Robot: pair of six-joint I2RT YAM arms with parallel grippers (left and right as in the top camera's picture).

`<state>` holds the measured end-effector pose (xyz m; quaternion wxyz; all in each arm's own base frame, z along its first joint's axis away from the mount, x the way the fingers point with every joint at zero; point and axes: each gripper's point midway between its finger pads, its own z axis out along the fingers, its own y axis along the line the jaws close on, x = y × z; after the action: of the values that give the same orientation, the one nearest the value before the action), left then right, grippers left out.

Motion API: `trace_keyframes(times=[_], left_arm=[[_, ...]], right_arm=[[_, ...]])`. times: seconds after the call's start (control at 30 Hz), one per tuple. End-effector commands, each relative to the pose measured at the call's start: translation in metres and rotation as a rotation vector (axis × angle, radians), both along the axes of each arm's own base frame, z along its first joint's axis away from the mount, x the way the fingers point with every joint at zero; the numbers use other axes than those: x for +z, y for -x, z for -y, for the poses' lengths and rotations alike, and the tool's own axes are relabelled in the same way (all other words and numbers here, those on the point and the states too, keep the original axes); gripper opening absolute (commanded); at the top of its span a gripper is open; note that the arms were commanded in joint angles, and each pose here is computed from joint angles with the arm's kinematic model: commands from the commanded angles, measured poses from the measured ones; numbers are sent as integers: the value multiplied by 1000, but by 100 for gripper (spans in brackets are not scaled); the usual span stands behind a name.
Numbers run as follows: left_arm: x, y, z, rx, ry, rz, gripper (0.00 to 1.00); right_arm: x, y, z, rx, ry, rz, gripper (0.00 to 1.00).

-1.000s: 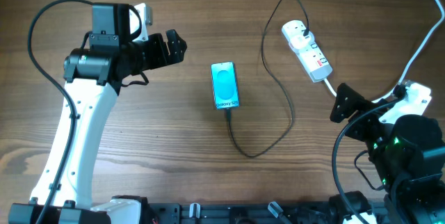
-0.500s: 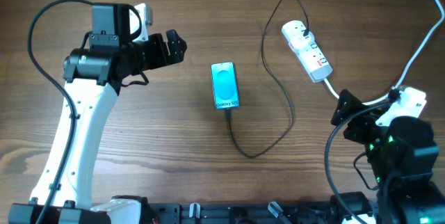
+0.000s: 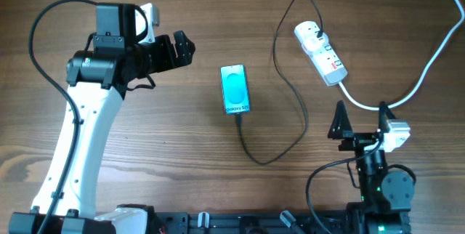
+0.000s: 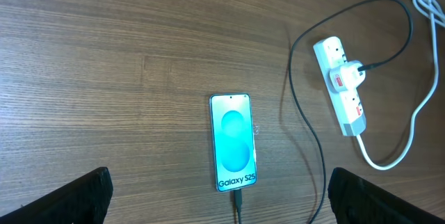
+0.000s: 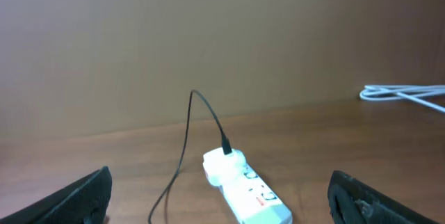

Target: Plug charger to phone and switch on socket

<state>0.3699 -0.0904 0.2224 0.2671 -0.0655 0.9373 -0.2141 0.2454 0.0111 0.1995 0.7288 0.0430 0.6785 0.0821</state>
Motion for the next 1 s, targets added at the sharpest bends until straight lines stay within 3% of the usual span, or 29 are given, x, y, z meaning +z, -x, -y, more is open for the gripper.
trace_keyframes(times=[0.0, 0.13, 0.27, 0.43, 0.97], left_arm=[[-1, 0, 0, -9, -11, 5, 100], [-1, 0, 0, -9, -11, 5, 100], [-1, 0, 0, -9, -11, 5, 100], [-1, 0, 0, -9, -12, 4, 100], [-1, 0, 0, -9, -11, 5, 100]], right_arm=[[-4, 0, -1, 5, 48, 12, 100], [-24, -1, 0, 0, 108, -66, 100], [-24, -1, -1, 4, 109, -67, 100], [-24, -1, -1, -1, 232, -61, 100], [-24, -1, -1, -1, 231, -59, 100]])
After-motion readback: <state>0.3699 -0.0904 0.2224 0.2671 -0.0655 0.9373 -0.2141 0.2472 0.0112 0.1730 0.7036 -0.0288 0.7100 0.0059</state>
